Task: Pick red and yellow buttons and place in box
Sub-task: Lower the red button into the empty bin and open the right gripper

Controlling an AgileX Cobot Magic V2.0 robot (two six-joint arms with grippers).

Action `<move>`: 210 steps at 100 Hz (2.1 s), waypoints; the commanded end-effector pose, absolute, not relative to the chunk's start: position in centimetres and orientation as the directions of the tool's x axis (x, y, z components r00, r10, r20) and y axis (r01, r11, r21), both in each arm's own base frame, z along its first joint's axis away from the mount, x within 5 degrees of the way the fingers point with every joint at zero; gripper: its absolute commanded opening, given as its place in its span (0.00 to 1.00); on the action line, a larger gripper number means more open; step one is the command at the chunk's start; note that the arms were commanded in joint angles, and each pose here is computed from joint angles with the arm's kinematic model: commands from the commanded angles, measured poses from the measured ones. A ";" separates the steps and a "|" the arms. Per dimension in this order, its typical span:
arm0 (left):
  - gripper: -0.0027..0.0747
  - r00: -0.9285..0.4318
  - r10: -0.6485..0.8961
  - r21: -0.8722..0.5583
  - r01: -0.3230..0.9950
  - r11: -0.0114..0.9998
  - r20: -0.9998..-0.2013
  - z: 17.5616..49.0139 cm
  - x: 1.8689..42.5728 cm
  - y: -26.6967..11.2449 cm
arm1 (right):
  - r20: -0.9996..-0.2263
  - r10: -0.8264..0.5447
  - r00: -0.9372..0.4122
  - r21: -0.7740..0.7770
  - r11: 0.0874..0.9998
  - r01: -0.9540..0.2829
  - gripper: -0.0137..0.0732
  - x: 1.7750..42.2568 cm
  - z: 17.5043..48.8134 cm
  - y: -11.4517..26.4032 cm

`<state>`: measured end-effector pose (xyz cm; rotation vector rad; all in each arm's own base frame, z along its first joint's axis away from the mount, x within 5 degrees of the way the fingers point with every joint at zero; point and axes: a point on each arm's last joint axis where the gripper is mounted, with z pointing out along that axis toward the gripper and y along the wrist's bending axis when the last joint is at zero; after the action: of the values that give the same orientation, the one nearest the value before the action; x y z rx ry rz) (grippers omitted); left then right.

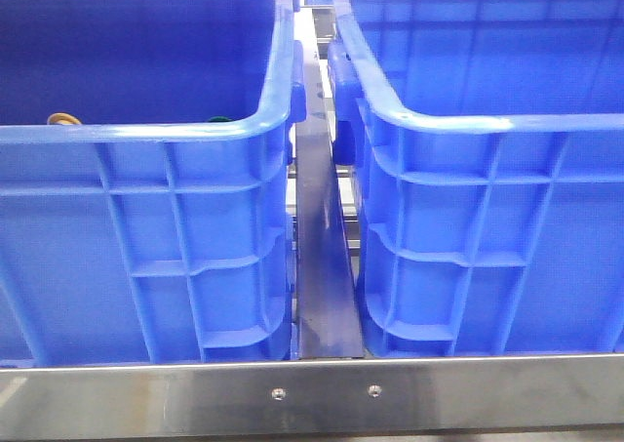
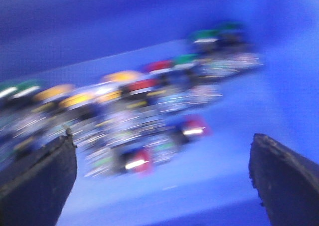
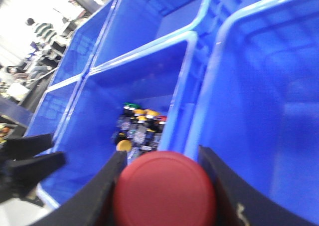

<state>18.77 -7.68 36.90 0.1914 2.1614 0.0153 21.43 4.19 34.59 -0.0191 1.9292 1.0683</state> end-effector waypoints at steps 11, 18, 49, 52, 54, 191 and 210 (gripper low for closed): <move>0.88 -0.455 -0.003 0.023 -0.050 0.999 -0.891 37.6 16.0 -2.6 | -0.742 0.419 -0.523 0.653 0.631 -0.420 0.44 21.4 36.3 3.8; 0.88 -0.445 -0.058 -0.003 -0.123 0.992 -0.894 37.3 14.8 -1.2 | -0.747 0.421 -0.514 0.646 0.642 -0.413 0.44 21.5 36.3 3.7; 0.83 -0.423 -0.023 0.050 -0.162 0.986 -0.906 36.2 11.8 0.6 | -0.799 0.402 -0.446 0.579 0.713 -0.395 0.44 21.9 36.3 3.1; 0.80 -0.427 -0.011 0.062 -0.158 0.986 -0.904 36.2 11.8 0.7 | -0.810 0.394 -0.435 0.565 0.725 -0.395 0.44 22.0 36.3 3.0; 0.77 -0.428 -0.009 0.065 -0.158 0.985 -0.904 36.2 11.8 0.7 | -0.816 0.390 -0.428 0.556 0.732 -0.393 0.44 22.0 36.3 2.9; 0.01 -0.433 0.014 0.088 -0.149 0.985 -0.901 36.1 11.8 0.7 | -0.953 -0.035 -0.301 0.103 0.896 -0.431 0.44 37.5 26.4 2.5; 0.01 -0.433 0.014 0.088 -0.149 0.985 -0.901 36.1 11.8 0.7 | -0.945 -0.046 -0.325 0.110 0.889 -0.445 0.44 38.4 24.8 2.6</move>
<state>11.62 0.74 34.90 -0.1143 2.0892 0.1950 37.91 2.26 22.27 -0.4333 1.9944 0.3373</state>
